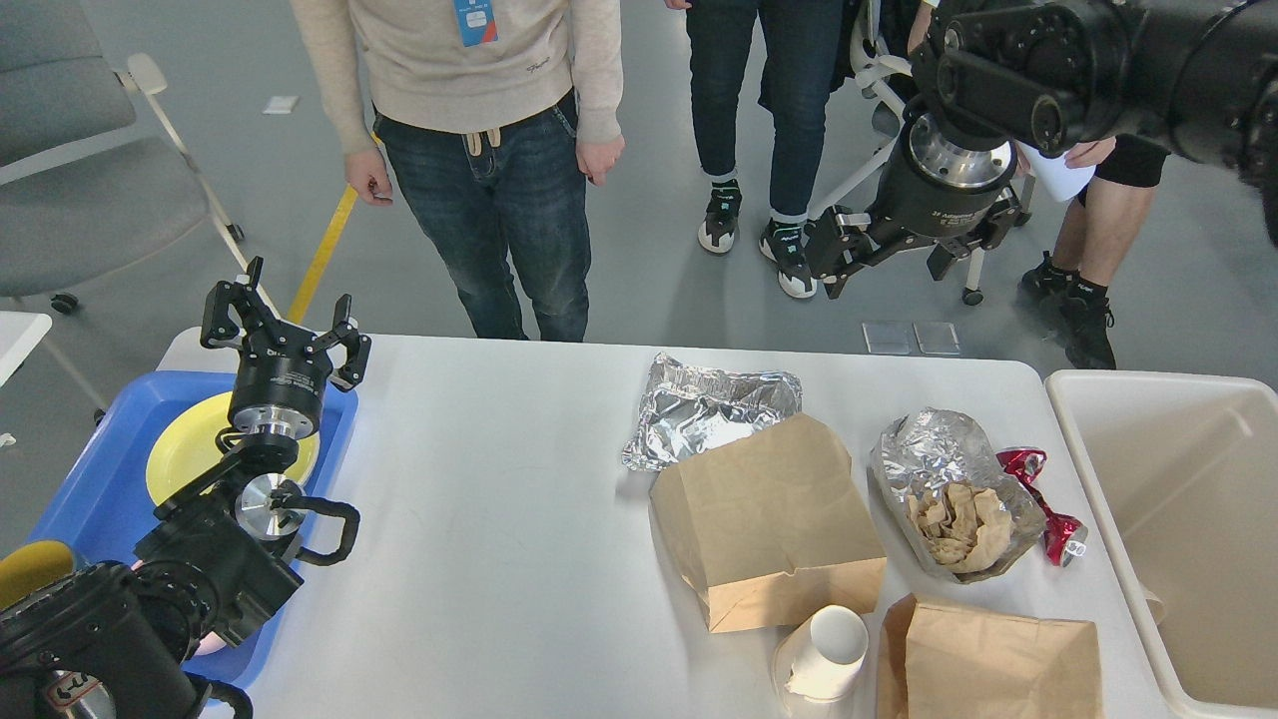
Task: Tidy desktop
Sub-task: 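Swing the right gripper high over the table toward the brown paper bag, then lower the right gripper onto the brown paper bag and grasp it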
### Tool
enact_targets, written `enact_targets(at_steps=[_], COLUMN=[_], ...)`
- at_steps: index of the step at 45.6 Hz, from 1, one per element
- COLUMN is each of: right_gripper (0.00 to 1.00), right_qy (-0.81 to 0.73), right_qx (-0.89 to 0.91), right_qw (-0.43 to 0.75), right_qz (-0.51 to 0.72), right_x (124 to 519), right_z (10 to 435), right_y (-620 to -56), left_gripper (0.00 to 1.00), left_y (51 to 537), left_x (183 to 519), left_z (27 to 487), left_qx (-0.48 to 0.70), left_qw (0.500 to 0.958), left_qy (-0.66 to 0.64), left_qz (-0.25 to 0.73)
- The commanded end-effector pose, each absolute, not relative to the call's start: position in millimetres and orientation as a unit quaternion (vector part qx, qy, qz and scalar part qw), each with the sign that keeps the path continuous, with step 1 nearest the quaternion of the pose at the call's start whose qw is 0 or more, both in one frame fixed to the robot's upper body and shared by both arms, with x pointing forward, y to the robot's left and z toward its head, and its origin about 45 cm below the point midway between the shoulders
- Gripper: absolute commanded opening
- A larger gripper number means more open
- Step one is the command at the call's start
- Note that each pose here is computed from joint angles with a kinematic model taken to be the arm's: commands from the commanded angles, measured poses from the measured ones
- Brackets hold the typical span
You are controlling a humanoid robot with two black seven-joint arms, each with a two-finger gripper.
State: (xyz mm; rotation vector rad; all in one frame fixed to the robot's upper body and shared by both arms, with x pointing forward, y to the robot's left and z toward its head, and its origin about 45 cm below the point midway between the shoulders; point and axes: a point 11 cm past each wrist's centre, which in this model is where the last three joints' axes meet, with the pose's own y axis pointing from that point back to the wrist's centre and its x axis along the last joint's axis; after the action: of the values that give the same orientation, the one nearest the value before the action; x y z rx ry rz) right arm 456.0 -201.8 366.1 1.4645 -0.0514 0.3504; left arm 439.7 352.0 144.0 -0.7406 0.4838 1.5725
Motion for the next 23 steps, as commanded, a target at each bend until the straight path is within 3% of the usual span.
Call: enact_targets(at_steps=[1,8,14,23], right_gripper=[1.00,1.00,1.00,1.00], right_qy=[-0.029,-0.042,-0.037,0.008], right_qx=[0.655,0.647,0.650,0.667], right_qw=[0.734,0.734,0.734,0.735], right_qz=[0.180,0.201,0.195,0.123], right_x=[458.2,460.4,460.4,448.6], right_z=[384.7,409.2,400.1,313.6], right_y=[-196.8,-192.4,-194.5,-214.1], left_gripper=[0.97,0.97,0.97,0.97], left_y=[352.0,352.0,352.0,352.0], left_x=[439.8,439.8,439.8,439.8], left_z=[144.0,144.0,144.0,144.0], left_qx=[-0.322,-0.322,-0.322,-0.322], left_qw=[0.620,0.620,0.620,0.620], left_qy=[0.210,0.210,0.210,0.210], left_qz=[0.684,0.684,0.684,0.684])
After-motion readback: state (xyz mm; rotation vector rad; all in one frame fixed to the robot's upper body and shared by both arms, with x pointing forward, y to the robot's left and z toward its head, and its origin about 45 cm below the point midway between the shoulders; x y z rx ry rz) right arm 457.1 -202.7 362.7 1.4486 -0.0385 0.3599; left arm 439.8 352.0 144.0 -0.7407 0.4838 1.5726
